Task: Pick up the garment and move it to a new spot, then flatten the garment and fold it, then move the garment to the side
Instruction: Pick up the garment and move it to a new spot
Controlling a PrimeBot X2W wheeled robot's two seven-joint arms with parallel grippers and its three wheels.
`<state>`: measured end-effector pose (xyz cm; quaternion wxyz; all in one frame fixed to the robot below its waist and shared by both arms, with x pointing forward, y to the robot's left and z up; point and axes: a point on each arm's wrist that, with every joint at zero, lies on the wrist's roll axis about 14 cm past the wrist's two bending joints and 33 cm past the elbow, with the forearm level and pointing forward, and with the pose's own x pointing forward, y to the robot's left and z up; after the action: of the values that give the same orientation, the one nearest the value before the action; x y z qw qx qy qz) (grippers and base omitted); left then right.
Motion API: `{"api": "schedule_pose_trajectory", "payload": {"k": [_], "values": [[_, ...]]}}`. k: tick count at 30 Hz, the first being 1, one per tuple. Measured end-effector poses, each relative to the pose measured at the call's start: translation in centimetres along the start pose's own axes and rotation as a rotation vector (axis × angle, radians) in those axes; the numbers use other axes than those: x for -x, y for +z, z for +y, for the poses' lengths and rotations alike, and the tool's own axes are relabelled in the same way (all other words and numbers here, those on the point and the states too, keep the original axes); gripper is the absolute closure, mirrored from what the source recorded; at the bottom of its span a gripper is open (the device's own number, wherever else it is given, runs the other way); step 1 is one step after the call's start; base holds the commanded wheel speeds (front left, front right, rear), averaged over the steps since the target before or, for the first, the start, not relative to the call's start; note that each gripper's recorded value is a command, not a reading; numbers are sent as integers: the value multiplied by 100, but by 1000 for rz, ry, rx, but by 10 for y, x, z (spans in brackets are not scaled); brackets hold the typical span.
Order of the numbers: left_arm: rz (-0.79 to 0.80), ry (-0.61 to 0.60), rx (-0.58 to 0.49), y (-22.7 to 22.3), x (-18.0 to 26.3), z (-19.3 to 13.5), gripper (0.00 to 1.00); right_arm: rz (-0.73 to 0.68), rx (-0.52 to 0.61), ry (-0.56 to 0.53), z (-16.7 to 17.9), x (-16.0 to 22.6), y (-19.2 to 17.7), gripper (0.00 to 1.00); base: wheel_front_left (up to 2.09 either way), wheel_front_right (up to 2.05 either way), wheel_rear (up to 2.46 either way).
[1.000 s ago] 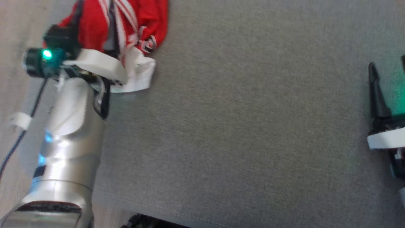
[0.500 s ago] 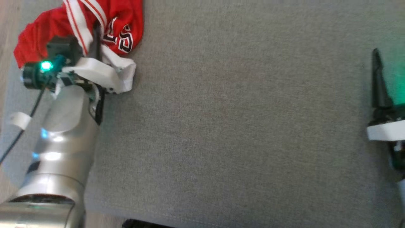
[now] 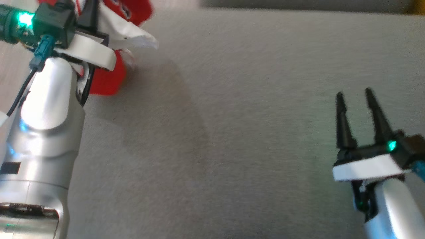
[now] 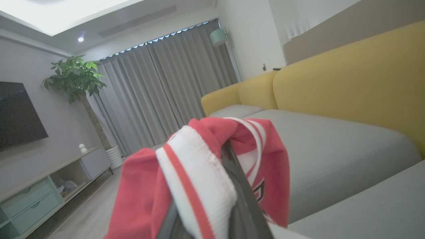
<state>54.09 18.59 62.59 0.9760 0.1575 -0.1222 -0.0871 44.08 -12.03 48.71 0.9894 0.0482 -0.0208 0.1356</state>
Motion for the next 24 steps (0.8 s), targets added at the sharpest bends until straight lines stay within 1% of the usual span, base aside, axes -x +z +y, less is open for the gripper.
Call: {"api": "schedule_pose_trajectory", "payload": {"k": [4, 5, 9, 12, 15, 17, 19, 21, 24], "values": [[-149, -113, 3, 60, -15, -42, 100, -64, 2, -80, -14, 30, 28, 0, 0, 0, 0], [-149, -113, 3, 60, -15, -42, 100, -64, 2, -80, -14, 30, 28, 0, 0, 0, 0], [-261, -229, 29, 114, -24, -92, 100, -122, 19, -177, -37, 62, 51, 0, 0, 0, 0], [-309, -316, 57, 142, -27, -129, 100, -142, 23, -243, -51, 87, 59, 0, 0, 0, 0], [-329, -400, 80, 155, -28, -165, 100, -154, 30, -307, -64, 110, 64, 0, 0, 0, 0], [-327, -471, 88, 154, -25, -195, 100, -158, 35, -348, -72, 124, 66, 0, 0, 0, 0], [-292, -549, 94, 138, -20, -228, 100, -159, 31, -384, -79, 134, 67, 0, 0, 0, 0], [-224, -623, 113, 106, -10, -260, 100, -146, 29, -408, -83, 140, 63, 0, 0, 0, 0], [-79, -727, 145, 41, 12, -303, 100, -103, 16, -422, -86, 140, 50, 0, 0, 0, 0]]}}
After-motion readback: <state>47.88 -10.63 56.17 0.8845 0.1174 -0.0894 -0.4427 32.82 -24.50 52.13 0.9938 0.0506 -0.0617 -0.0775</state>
